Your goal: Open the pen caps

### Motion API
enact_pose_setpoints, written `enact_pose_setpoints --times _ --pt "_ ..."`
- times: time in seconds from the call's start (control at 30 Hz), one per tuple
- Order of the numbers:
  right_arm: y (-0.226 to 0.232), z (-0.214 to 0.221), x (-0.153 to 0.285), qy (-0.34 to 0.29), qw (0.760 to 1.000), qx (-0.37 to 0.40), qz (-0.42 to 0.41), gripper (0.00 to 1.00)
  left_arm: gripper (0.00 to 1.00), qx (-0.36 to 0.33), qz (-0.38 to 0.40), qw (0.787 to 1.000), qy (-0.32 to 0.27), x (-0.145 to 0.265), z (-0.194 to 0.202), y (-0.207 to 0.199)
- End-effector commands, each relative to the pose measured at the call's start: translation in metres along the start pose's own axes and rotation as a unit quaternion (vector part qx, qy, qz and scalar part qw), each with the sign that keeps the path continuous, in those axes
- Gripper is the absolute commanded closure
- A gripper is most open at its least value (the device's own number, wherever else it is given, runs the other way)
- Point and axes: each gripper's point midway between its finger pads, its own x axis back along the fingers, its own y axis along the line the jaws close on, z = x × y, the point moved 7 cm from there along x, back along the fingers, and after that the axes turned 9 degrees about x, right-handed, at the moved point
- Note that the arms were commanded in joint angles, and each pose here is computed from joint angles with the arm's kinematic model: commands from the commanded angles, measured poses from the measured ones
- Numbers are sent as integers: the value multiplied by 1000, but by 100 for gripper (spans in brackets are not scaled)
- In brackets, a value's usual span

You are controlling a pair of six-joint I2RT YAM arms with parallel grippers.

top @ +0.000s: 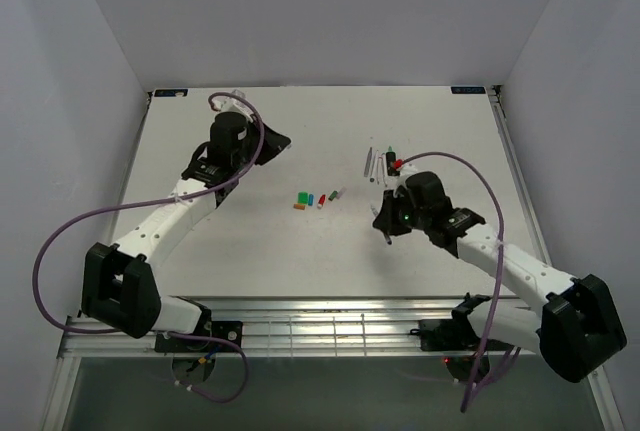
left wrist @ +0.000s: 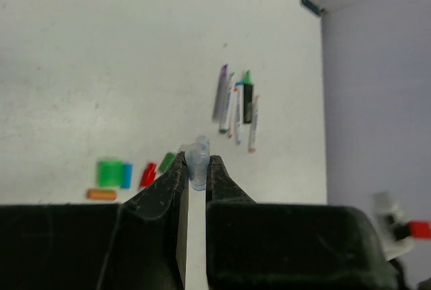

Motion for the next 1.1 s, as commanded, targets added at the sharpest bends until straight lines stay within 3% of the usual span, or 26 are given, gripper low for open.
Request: enact_pose_setpoints --times 0.0,0.17,0.33,0.43,0.73,0.87,1.0,1.07 --pt "-45 -47 9 -52 997 -24 54 92 100 -62 -26 997 49 10 21 26" --pt "-103 -80 3 -76 989 -76 105 92 100 -93 -69 988 106 4 48 67" --pt "-154 -80 -18 -53 982 -110 142 92 100 -108 -85 980 147 -8 67 95" --pt "-172 -81 -33 -53 982 -112 143 92 100 -105 -97 973 182 -19 81 110" --pt "-203 -91 -53 -45 980 -120 154 92 99 -105 -106 967 204 -34 100 138" --pt "-205 -91 -59 -40 980 -124 149 89 89 -98 -108 965 218 -38 106 144" --pt "-206 -86 -64 -32 981 -129 143 84 67 -87 -121 965 215 -38 108 149" --pt "-206 -81 -67 -25 981 -133 140 82 65 -85 -126 965 215 -37 109 150"
